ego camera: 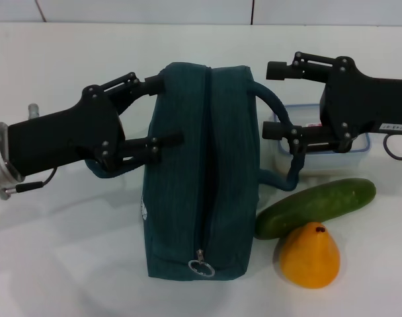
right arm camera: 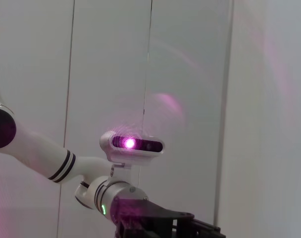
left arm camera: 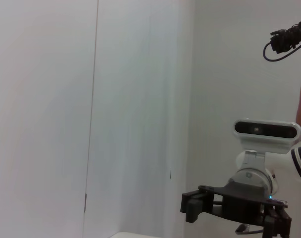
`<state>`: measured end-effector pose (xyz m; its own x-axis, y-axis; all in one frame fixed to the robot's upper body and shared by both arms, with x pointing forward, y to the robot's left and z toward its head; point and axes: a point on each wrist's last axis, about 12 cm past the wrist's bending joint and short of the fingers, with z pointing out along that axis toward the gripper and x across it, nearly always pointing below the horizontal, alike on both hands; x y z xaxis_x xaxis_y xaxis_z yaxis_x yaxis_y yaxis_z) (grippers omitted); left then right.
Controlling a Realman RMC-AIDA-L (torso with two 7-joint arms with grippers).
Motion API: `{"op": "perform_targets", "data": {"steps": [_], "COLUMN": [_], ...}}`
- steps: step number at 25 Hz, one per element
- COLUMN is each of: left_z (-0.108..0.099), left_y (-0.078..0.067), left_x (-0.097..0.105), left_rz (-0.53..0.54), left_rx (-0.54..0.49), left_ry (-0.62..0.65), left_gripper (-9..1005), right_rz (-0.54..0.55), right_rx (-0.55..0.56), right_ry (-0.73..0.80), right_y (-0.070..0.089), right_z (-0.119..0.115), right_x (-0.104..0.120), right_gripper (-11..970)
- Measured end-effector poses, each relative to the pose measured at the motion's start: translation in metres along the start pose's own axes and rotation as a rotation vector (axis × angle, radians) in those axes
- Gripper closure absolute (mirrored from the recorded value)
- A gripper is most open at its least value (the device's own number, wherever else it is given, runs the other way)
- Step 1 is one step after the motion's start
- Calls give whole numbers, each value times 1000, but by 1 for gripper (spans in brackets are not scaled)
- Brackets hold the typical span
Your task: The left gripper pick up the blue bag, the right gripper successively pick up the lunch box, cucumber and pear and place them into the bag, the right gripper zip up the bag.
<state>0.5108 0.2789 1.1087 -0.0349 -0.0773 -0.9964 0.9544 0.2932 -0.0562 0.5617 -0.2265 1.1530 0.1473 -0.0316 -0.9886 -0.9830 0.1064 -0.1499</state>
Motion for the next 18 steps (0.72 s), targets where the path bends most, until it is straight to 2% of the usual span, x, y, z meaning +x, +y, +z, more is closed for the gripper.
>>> {"op": "perform_targets", "data": {"steps": [12, 15, 18], "left_z": [0, 1, 2], "left_y": [0, 3, 7], "left_x": [-1, -9, -28], "left_rz": [-6, -25, -73], "left_rx": [2, 10, 24], "left_ry": [1, 6, 37], "left_gripper": [127, 128, 130], "right_rz": [-1, -1, 1], "right_rx": [4, 6, 14], "right_ry": [0, -3, -11], "right_y": [0, 0, 0], "right_z": [0, 0, -2], "right_x": [1, 0, 0], "right_gripper": [134, 134, 134]}}
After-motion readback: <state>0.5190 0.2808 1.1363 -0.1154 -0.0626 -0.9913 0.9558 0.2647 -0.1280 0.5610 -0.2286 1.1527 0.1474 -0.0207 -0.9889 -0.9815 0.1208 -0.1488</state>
